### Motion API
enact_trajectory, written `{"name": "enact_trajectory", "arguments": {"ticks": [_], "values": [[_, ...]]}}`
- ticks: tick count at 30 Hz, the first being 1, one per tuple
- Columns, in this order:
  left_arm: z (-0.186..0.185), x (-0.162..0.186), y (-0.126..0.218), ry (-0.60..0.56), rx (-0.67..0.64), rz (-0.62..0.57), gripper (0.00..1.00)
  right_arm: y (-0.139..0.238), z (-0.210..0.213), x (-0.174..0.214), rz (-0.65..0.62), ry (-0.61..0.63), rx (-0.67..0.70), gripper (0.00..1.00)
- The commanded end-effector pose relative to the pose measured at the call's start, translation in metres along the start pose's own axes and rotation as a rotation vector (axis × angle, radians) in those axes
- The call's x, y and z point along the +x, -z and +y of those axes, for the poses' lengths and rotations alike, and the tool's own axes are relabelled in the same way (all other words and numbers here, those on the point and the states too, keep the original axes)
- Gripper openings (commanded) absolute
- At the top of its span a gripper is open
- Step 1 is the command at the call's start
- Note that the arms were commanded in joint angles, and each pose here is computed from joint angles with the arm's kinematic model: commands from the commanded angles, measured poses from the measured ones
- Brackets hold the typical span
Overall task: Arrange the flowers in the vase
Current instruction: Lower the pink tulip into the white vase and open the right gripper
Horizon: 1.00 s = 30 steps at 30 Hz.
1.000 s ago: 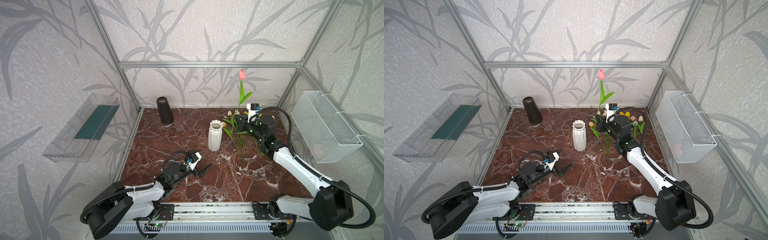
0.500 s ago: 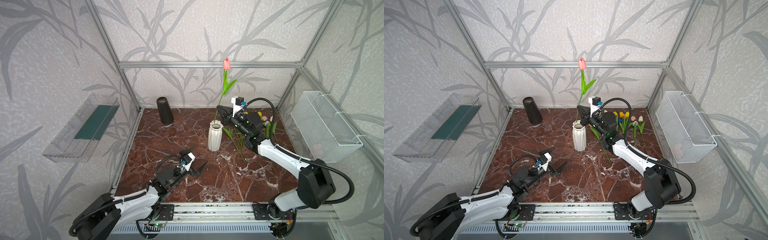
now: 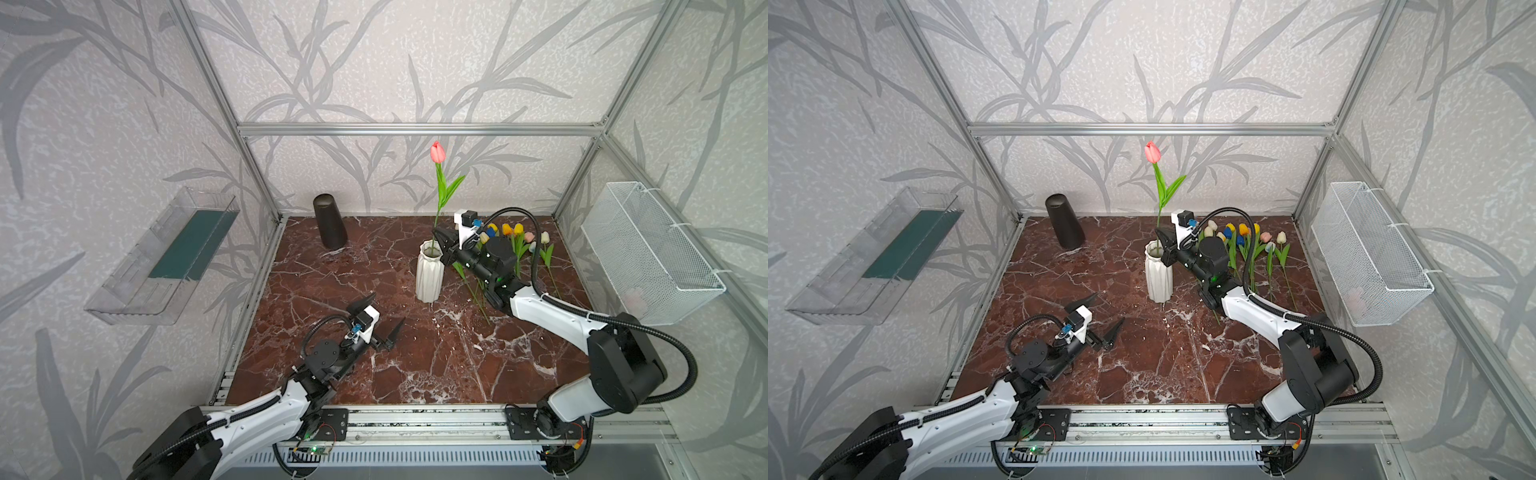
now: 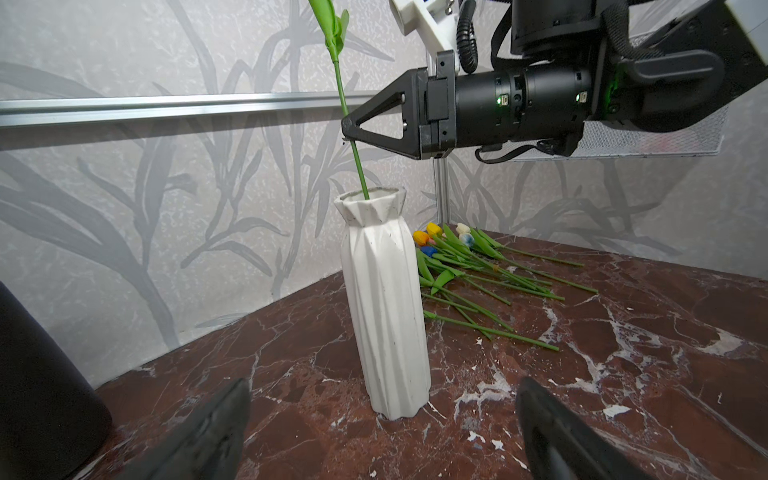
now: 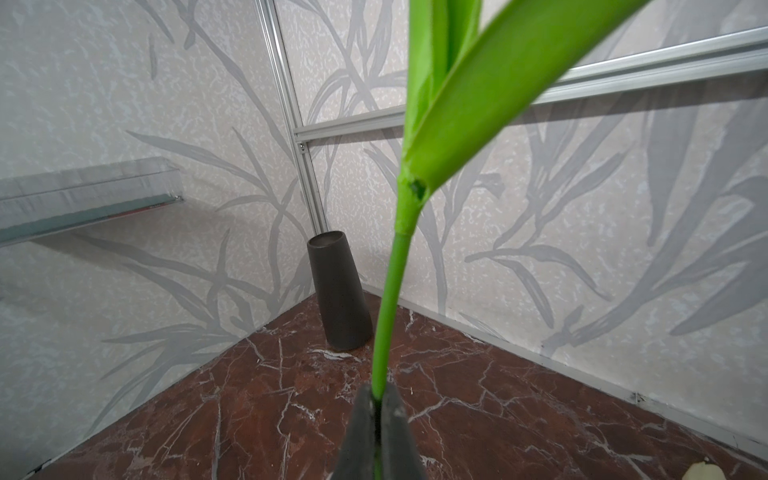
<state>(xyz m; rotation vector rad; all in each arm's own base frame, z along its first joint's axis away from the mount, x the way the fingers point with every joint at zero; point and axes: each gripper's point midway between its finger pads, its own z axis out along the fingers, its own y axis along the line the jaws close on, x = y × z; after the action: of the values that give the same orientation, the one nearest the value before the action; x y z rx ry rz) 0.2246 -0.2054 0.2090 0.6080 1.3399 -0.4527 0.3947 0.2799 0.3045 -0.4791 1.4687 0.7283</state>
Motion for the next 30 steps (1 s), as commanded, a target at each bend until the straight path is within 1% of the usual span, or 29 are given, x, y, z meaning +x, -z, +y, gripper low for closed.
{"name": "enact_trajectory", "arguments": {"ticks": [1, 4, 5, 10, 14, 17, 21, 23, 27, 28, 30], "values": [[-0.003, -0.005, -0.002, -0.019, 0.017, -0.021, 0.99, 0.011, 0.013, -0.014, -0.056, 0.093, -0.036, 0.0], [-0.006, -0.002, -0.004, -0.022, 0.03, -0.001, 0.99, 0.016, 0.013, -0.003, -0.022, 0.088, -0.035, 0.0], [-0.005, -0.001, -0.005, -0.027, 0.028, 0.006, 0.99, 0.017, 0.014, 0.0, -0.008, 0.091, -0.038, 0.01], [-0.007, -0.001, -0.005, -0.026, 0.036, 0.002, 0.99, 0.024, 0.015, 0.016, 0.054, 0.117, -0.035, 0.15], [-0.006, 0.004, -0.008, -0.039, 0.031, 0.022, 0.99, 0.031, 0.021, 0.014, 0.075, 0.149, -0.036, 0.18], [-0.008, 0.002, -0.008, -0.029, 0.042, 0.01, 0.99, 0.034, 0.021, 0.014, 0.086, 0.162, -0.027, 0.23], [-0.01, 0.005, -0.01, -0.036, 0.052, 0.029, 0.99, 0.042, 0.019, 0.008, 0.089, 0.16, -0.005, 0.26], [-0.013, 0.003, -0.01, -0.037, 0.065, 0.022, 0.99, 0.048, 0.02, 0.001, 0.078, 0.167, 0.003, 0.32], [-0.017, 0.001, -0.011, -0.034, 0.096, 0.026, 0.99, 0.063, 0.015, -0.02, 0.062, 0.152, 0.07, 0.39], [-0.018, -0.001, -0.011, -0.041, 0.099, 0.02, 0.99, 0.066, 0.01, -0.024, 0.071, 0.14, 0.102, 0.41], [-0.021, -0.004, -0.012, -0.05, 0.123, 0.024, 0.99, 0.072, -0.009, -0.024, 0.134, 0.08, 0.188, 0.42]]}}
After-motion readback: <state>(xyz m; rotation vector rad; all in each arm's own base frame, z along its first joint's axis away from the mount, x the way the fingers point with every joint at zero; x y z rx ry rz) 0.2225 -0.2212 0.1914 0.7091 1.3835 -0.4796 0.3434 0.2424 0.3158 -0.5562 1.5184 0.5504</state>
